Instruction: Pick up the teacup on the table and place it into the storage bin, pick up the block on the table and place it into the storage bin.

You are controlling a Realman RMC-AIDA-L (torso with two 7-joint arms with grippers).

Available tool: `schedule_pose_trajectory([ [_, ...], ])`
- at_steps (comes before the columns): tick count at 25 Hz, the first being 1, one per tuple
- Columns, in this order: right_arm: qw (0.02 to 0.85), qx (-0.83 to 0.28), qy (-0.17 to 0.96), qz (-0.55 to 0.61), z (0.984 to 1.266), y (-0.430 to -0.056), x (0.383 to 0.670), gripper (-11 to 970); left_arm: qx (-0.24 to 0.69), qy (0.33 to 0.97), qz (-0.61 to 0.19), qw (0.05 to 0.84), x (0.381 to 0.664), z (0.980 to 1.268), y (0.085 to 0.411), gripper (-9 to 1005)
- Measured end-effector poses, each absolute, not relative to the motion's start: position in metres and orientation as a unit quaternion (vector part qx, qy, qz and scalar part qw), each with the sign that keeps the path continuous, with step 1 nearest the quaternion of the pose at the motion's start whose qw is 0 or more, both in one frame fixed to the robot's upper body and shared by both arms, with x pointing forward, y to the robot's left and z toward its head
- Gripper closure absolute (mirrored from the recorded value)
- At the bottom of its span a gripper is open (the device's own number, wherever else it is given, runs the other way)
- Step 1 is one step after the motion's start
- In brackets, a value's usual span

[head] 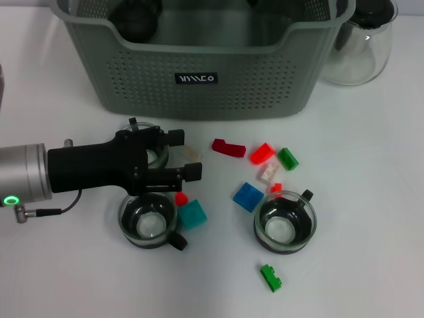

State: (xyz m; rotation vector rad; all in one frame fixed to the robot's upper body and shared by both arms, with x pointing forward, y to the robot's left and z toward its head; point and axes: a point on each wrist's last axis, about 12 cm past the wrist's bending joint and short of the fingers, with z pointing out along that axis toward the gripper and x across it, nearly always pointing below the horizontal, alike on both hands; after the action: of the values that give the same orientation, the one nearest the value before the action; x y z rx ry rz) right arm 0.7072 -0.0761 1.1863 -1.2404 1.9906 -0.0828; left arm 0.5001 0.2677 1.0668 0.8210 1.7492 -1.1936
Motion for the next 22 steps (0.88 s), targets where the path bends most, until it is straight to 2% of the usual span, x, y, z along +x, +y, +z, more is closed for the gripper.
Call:
schedule_pose_trajectory([
  [11, 0.366, -0.502, 0.782, -0.046, 1.171, -0.081, 0.702, 901, 0.328, 0.698, -0.476, 0.422, 0.501, 1.067, 0.267, 122],
  [22, 0.335, -0.496, 0.800, -0.029, 1.169, -0.081, 0.697, 903, 0.327, 0.698, -0.476, 0.423, 0.501, 1.067, 0.267, 122],
])
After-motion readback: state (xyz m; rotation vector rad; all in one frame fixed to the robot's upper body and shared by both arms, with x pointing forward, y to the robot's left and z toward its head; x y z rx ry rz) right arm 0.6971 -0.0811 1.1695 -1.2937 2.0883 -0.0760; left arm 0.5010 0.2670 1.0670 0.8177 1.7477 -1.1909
